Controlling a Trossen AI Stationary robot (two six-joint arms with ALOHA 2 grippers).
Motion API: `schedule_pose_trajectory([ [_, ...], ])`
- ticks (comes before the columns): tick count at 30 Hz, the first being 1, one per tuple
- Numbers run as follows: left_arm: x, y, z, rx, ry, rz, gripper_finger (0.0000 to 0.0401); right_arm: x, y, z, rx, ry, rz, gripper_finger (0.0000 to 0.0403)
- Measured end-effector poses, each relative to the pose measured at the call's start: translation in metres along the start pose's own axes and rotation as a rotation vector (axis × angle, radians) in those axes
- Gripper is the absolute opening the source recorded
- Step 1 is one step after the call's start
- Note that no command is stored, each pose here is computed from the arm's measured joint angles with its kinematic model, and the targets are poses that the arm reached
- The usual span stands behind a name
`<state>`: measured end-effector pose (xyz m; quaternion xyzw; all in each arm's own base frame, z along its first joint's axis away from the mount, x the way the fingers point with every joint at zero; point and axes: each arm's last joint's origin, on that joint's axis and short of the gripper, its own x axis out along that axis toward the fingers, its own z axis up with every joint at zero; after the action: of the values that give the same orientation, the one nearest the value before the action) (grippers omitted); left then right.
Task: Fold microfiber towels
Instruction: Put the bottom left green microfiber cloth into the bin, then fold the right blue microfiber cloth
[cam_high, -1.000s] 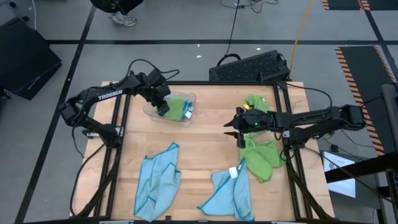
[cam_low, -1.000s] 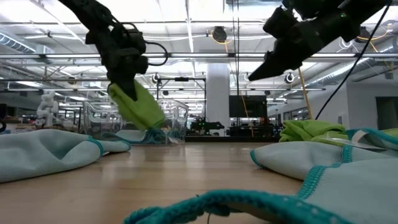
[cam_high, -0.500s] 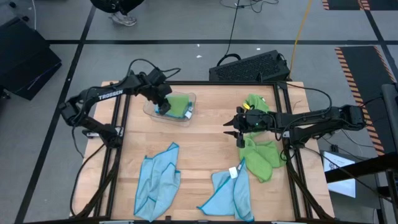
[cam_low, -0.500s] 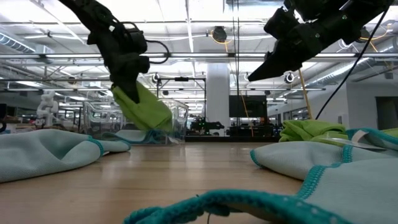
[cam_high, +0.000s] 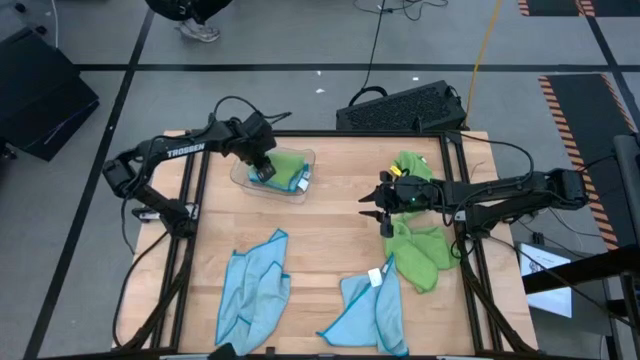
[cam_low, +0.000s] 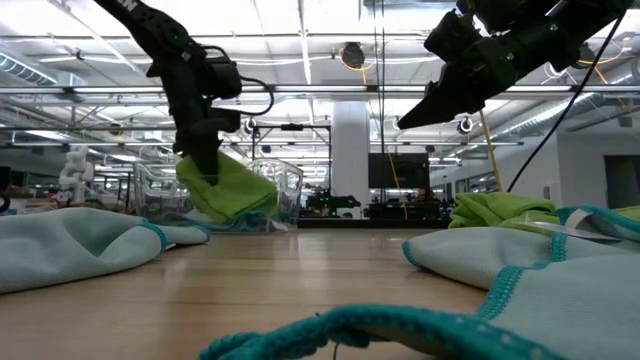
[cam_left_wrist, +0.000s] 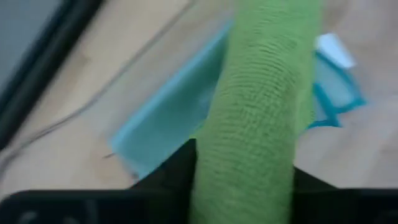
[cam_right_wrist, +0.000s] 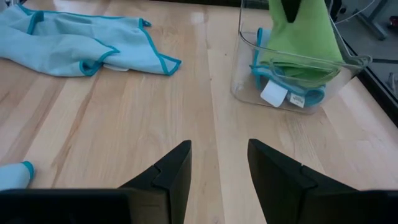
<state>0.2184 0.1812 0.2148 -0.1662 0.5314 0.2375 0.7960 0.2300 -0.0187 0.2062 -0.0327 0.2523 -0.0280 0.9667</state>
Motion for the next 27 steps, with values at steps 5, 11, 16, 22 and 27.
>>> schedule_pose_trajectory([
  [5, -0.012, 0.002, -0.001, -0.003, -0.004, 0.081, 0.0205, 0.0, 0.0, 0.0, -0.001, 0.0, 0.0, 0.0148],
  [11, -0.04, 0.001, 0.002, -0.009, -0.02, 0.119, 0.025, 0.0, 0.0, 0.0, -0.001, 0.0, 0.0, 0.0148],
  [16, -0.061, -0.007, 0.011, 0.004, -0.13, 0.185, 0.0245, 0.0, 0.0, 0.001, -0.001, -0.005, 0.0, 0.0148],
  [22, -0.05, -0.03, 0.02, 0.137, -0.233, 0.171, 0.0176, 0.0, 0.0, 0.001, -0.006, -0.014, -0.001, 0.0148],
  [27, -0.019, -0.038, 0.019, 0.186, -0.203, 0.201, 0.0094, 0.0, 0.0, 0.002, -0.008, -0.019, -0.001, 0.0148],
])
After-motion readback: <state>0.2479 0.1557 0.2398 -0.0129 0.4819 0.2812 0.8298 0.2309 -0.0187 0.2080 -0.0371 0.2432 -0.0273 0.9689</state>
